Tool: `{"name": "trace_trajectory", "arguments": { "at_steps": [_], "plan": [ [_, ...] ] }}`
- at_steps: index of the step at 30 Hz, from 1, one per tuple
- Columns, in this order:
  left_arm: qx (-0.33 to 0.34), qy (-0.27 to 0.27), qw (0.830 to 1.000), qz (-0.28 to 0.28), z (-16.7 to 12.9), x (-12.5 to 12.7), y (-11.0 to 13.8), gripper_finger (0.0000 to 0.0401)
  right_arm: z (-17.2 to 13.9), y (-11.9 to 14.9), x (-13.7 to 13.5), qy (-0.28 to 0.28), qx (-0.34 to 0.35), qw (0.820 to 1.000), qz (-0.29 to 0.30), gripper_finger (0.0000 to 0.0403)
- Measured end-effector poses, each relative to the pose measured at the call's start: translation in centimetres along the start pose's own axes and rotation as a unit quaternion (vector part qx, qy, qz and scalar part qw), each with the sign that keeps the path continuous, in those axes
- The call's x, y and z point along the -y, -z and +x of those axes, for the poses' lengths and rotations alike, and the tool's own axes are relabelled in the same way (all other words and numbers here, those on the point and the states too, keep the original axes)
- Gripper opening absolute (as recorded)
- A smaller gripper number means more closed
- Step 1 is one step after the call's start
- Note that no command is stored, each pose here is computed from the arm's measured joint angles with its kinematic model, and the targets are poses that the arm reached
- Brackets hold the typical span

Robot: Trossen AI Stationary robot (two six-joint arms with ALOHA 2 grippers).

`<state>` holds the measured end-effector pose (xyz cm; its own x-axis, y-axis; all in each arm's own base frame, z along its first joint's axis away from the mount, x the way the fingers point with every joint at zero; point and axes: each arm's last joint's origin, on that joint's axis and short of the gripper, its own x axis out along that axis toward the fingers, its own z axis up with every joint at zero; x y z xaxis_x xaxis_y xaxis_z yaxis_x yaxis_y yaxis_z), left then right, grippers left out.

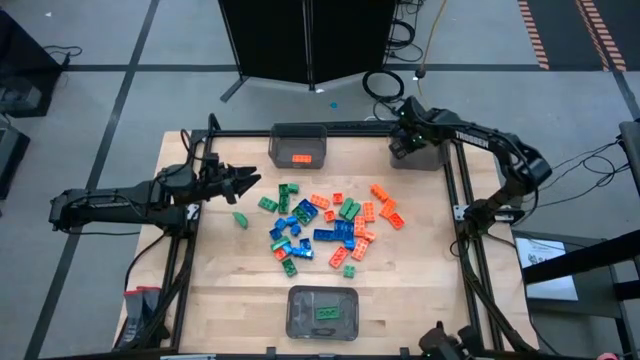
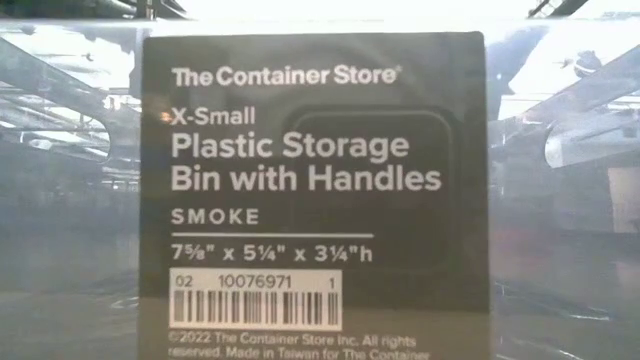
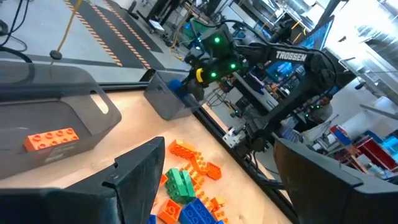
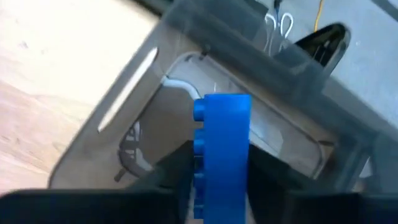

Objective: Sort blocks
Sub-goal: Put the blue game piece into the top right black bin, then put the orange game piece into the top left black bin

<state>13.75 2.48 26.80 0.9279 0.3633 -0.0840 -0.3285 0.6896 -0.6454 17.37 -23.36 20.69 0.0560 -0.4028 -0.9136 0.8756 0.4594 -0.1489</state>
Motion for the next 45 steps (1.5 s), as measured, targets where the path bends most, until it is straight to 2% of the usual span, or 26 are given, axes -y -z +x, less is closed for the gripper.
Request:
{"name": "trace_trajectory", "arguments": {
  "at_steps": [5, 9, 12, 15, 17, 19, 21, 24, 27, 32, 37, 45],
  "plan": [
    [-0.005, -0.005, 1.000, 0.006, 0.0, -0.1, 0.1, 0.0302, -1.3, -0.4, 0.2, -0.004, 0.028, 1.000, 0.005, 0.0247],
    [-0.010, -0.009, 1.000, 0.008, 0.0, -0.2, 0.2, 0.0302, -3.3, -1.3, 0.4, -0.018, 0.044, 0.999, -0.007, 0.0281],
    [-0.012, -0.011, 1.000, 0.008, 0.0, -0.2, 0.2, 0.0302, -6.1, -2.3, 0.1, -0.071, 0.069, 0.995, -0.019, 0.0281],
    [-0.014, -0.013, 1.000, 0.009, 0.0, -0.3, 0.3, 0.0302, -9.7, -2.7, -1.4, -0.175, 0.105, 0.978, -0.032, 0.0273],
    [-0.019, -0.016, 1.000, 0.009, 0.0, -0.3, 0.4, 0.0302, -11.5, -2.0, -2.9, -0.220, 0.112, 0.967, -0.059, 0.0269],
    [-0.021, -0.019, 1.000, 0.010, 0.0, -0.4, 0.4, 0.0302, -12.4, -0.4, -4.5, -0.235, 0.089, 0.963, -0.095, 0.0265],
    [-0.022, -0.019, 1.000, 0.010, 0.0, -0.4, 0.4, 0.0302, -12.4, 1.8, -6.1, -0.237, 0.044, 0.962, -0.131, 0.0263],
    [-0.022, -0.019, 1.000, 0.010, 0.0, -0.4, 0.4, 0.0302, -12.0, 5.5, -8.1, -0.249, -0.004, 0.958, -0.142, 0.0263],
    [-0.022, -0.019, 1.000, 0.010, 0.0, -0.4, 0.4, 0.0302, -10.9, 9.0, -9.3, -0.254, -0.044, 0.959, -0.117, 0.0263],
    [-0.022, -0.019, 1.000, 0.010, 0.0, -0.4, 0.4, 0.0302, -8.5, 13.5, -9.7, -0.225, -0.083, 0.969, -0.062, 0.0263],
    [-0.021, -0.019, 1.000, 0.007, 0.0, -0.4, 0.4, 0.0302, -7.6, 15.0, -10.3, -0.225, -0.091, 0.968, -0.056, 0.0263],
    [-0.020, -0.017, 1.000, 0.005, 0.0, -0.3, 0.4, 0.0302, -7.6, 15.6, -11.3, -0.188, -0.053, 0.978, -0.066, 0.0263]
  ]
}}
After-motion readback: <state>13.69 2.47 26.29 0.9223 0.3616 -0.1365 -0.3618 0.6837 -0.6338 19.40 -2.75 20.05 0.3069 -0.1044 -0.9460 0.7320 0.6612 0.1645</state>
